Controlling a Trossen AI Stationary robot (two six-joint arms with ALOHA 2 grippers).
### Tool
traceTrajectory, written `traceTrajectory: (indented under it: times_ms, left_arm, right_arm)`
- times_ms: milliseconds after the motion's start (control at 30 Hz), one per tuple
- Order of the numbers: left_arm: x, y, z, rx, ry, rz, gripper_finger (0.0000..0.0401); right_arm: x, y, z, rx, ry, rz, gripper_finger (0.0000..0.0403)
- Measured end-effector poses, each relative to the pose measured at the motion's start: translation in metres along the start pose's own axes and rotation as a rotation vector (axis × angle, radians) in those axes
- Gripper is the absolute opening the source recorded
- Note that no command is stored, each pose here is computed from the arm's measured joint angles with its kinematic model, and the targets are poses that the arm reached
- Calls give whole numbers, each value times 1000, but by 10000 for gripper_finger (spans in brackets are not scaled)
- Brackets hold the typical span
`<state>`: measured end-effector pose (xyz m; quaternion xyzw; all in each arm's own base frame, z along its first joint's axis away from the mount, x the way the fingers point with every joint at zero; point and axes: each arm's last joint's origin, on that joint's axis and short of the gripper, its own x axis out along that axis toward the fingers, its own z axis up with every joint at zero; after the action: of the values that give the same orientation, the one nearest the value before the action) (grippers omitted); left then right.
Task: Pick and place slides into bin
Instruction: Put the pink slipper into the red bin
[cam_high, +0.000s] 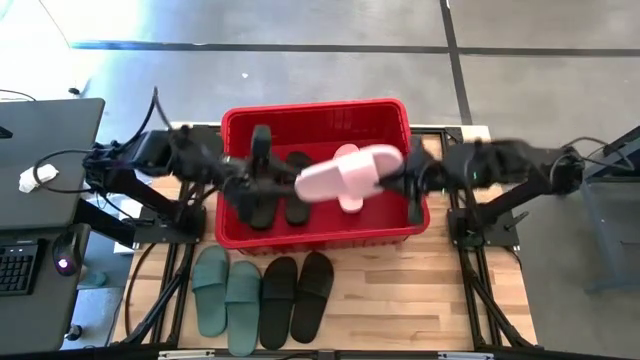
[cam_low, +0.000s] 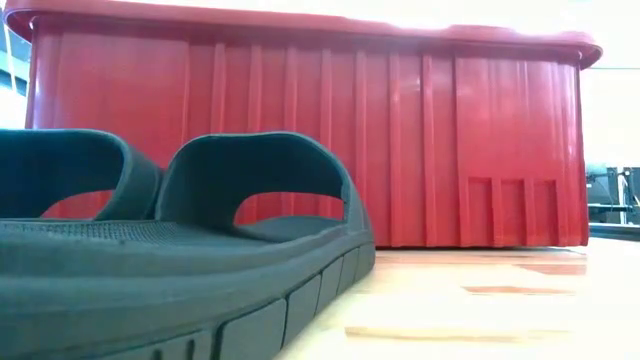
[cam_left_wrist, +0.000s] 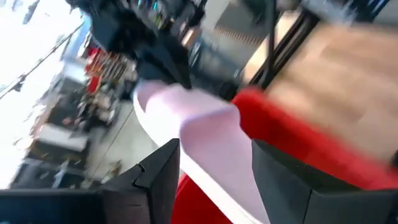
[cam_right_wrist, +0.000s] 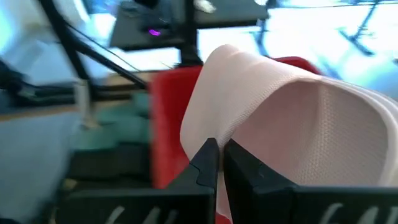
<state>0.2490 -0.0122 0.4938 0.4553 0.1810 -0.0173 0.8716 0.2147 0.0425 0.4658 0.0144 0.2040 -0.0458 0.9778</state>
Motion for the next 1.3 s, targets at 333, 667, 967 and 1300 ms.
traceTrajectory:
  times_ms: [333, 667, 967, 1300]
  left_arm:
    - [4, 58, -98, -68, 127, 29, 181]
    - [30, 80, -194, -267, 81, -141, 181]
    - [76, 57, -232, -442, 3, -427, 181]
    - [100, 44, -254, -443, 23, -521, 181]
  right_arm:
    - [11, -82, 15, 33, 315, -131, 0]
    - [47, -158, -9, 159, 606, -8, 0]
    - [52, -204, -33, 254, 609, 243, 0]
    - [53, -226, -58, 380, 676, 189, 0]
